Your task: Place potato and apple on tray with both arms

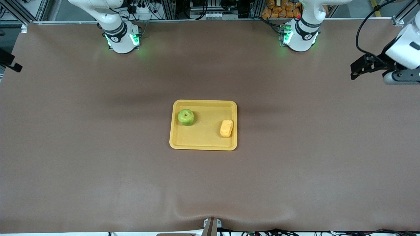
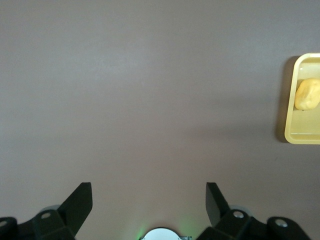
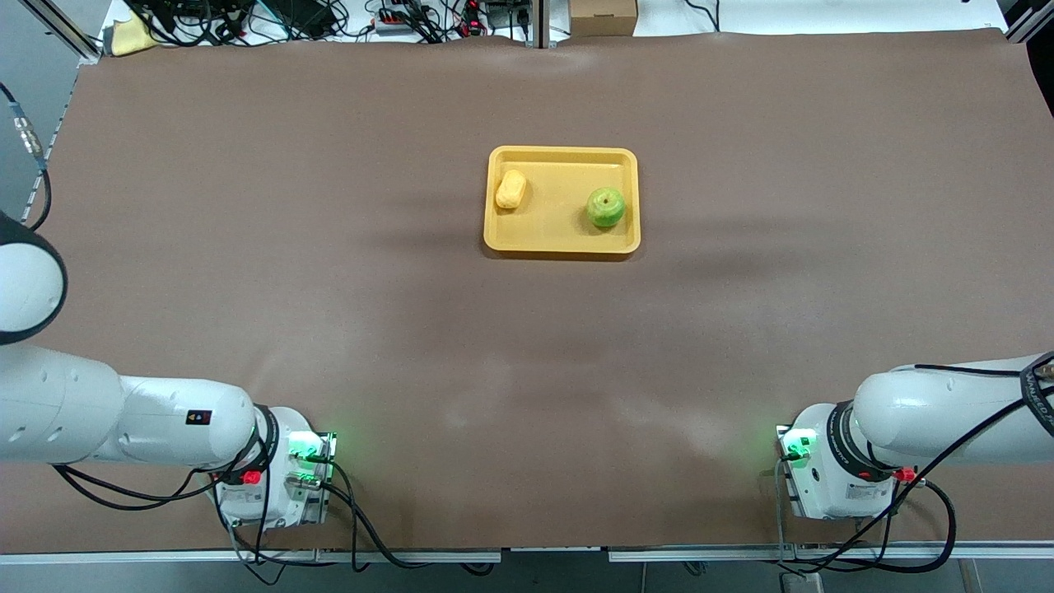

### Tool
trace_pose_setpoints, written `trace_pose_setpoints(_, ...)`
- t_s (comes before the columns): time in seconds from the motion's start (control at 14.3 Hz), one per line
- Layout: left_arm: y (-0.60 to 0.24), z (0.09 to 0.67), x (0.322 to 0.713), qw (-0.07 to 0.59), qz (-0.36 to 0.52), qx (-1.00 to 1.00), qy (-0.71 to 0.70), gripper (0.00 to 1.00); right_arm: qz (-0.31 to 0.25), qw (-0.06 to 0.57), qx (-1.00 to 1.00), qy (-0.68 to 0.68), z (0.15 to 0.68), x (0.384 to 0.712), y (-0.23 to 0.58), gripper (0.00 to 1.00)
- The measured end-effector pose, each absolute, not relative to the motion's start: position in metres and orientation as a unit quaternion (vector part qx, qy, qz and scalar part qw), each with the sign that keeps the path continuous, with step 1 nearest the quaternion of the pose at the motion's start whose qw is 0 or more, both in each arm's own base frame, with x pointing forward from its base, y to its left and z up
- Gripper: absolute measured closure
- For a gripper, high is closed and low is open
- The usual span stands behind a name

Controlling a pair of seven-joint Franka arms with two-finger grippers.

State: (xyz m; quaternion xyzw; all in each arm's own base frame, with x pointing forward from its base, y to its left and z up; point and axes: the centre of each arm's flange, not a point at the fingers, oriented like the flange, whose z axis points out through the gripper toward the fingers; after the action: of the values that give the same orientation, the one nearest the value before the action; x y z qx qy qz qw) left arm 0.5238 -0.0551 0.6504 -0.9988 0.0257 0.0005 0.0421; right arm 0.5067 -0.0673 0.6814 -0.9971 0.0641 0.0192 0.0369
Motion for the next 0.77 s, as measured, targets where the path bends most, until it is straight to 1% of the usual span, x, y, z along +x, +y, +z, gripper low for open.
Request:
trace_pose_setpoints(0.21, -0.054, 0.652, 0.52, 0.032, 0.004, -0.999, 0.023, 0.0, 0.037, 0.038, -0.997, 0.059, 0.679, 0.503, -0.062, 0.0)
trace_pose_setpoints(0.49, -0.055, 0.651, 0.514, 0.031, 0.02, -0.999, 0.023, 0.0, 0.047, 0.031, -0.996, 0.062, 0.673, 0.503, -0.065, 0.0)
trace_pose_setpoints(0.77, -0.054, 0.656, 0.51, 0.031, 0.018, -0.999, 0.02, 0.0, 0.07, 0.024, -0.995, 0.064, 0.647, 0.517, -0.068, 0.0)
